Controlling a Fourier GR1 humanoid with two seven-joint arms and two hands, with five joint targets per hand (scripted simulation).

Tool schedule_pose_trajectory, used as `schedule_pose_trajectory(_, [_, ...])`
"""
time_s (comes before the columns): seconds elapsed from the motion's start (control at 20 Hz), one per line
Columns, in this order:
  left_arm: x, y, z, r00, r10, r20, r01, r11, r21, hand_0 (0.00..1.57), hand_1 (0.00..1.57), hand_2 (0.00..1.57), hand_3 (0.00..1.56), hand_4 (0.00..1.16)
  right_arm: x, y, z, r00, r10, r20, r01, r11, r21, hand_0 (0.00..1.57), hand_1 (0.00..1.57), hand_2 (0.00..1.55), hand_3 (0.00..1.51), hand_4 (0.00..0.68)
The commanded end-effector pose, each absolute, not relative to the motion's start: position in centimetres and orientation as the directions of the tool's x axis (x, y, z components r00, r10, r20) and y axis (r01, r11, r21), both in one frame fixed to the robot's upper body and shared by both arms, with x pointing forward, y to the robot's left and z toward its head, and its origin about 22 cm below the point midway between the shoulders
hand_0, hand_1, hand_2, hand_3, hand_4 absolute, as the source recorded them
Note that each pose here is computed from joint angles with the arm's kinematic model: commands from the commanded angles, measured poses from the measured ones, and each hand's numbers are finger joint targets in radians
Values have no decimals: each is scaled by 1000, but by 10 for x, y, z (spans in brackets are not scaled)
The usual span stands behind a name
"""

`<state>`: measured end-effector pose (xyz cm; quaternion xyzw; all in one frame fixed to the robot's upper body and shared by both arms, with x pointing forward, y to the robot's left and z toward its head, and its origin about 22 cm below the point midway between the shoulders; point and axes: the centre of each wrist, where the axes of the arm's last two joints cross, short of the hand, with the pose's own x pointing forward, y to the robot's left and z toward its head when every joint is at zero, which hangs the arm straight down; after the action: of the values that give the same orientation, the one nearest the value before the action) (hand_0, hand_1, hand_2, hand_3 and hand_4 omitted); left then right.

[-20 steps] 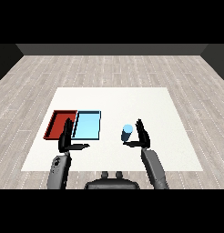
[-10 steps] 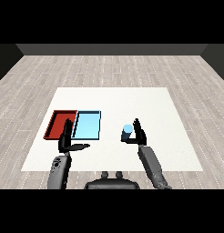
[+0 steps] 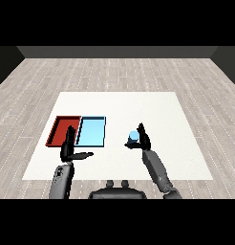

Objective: Pick the blue can and put it in the blue box

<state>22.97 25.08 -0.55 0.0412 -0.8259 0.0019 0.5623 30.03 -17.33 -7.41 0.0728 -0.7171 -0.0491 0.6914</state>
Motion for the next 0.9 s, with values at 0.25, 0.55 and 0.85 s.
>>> schedule_pose_trajectory(0.25, [226, 262, -12, -375, -52, 926, -75, 997, 26, 0, 0, 0, 0, 0, 301, -169, -81, -15, -195, 981, -48, 980, 194, 0, 0, 0, 0, 0])
schedule_pose_trajectory(0.55, [236, 252, -8, -359, -59, 931, -58, 997, 41, 0, 0, 0, 0, 0, 310, -164, -59, -1, -180, 984, -52, 982, 180, 0, 0, 0, 0, 0])
schedule_pose_trajectory(0.85, [246, 258, 16, -362, -46, 931, -66, 998, 24, 0, 0, 0, 0, 0, 314, -165, -73, -29, -205, 978, -15, 979, 205, 0, 0, 0, 0, 0])
